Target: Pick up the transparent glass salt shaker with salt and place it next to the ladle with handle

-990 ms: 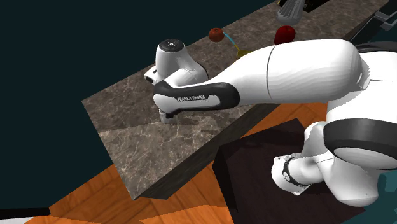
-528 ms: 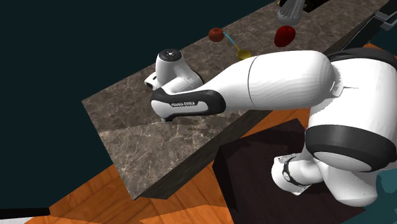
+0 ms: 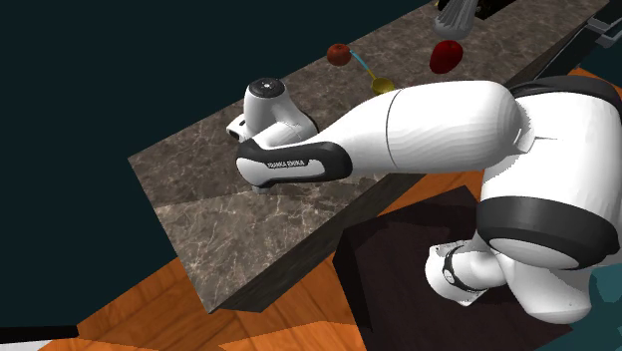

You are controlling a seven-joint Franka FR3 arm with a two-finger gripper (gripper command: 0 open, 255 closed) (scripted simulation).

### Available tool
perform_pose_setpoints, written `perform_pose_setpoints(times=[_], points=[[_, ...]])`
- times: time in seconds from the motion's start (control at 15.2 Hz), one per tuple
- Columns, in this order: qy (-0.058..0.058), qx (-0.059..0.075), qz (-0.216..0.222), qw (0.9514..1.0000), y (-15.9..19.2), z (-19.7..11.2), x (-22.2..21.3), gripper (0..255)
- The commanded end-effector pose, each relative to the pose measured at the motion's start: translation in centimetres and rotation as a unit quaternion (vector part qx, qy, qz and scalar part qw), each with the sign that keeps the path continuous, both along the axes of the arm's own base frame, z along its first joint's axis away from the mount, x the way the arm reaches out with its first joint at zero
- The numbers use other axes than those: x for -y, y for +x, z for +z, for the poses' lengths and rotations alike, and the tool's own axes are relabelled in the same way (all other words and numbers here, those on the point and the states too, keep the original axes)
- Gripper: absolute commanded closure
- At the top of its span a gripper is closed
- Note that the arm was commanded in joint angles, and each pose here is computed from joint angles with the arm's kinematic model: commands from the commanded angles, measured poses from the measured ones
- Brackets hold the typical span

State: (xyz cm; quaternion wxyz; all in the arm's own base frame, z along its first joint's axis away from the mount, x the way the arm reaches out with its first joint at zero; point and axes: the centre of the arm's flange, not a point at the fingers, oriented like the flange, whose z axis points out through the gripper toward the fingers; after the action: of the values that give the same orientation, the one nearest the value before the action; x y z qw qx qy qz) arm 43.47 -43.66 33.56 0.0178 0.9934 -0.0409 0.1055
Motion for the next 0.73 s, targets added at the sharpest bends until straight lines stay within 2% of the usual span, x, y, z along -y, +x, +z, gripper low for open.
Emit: perform_pose_setpoints(times=[0.0, 0.53, 0.66], points=[[0.0, 0.0, 0.0, 1.0, 0.0, 0.0, 0.0, 255], [0.0, 0.0, 0.0, 1.0, 0.0, 0.0, 0.0, 255], [0.0, 0.0, 0.0, 1.0, 0.0, 1.1, 0.0, 255]])
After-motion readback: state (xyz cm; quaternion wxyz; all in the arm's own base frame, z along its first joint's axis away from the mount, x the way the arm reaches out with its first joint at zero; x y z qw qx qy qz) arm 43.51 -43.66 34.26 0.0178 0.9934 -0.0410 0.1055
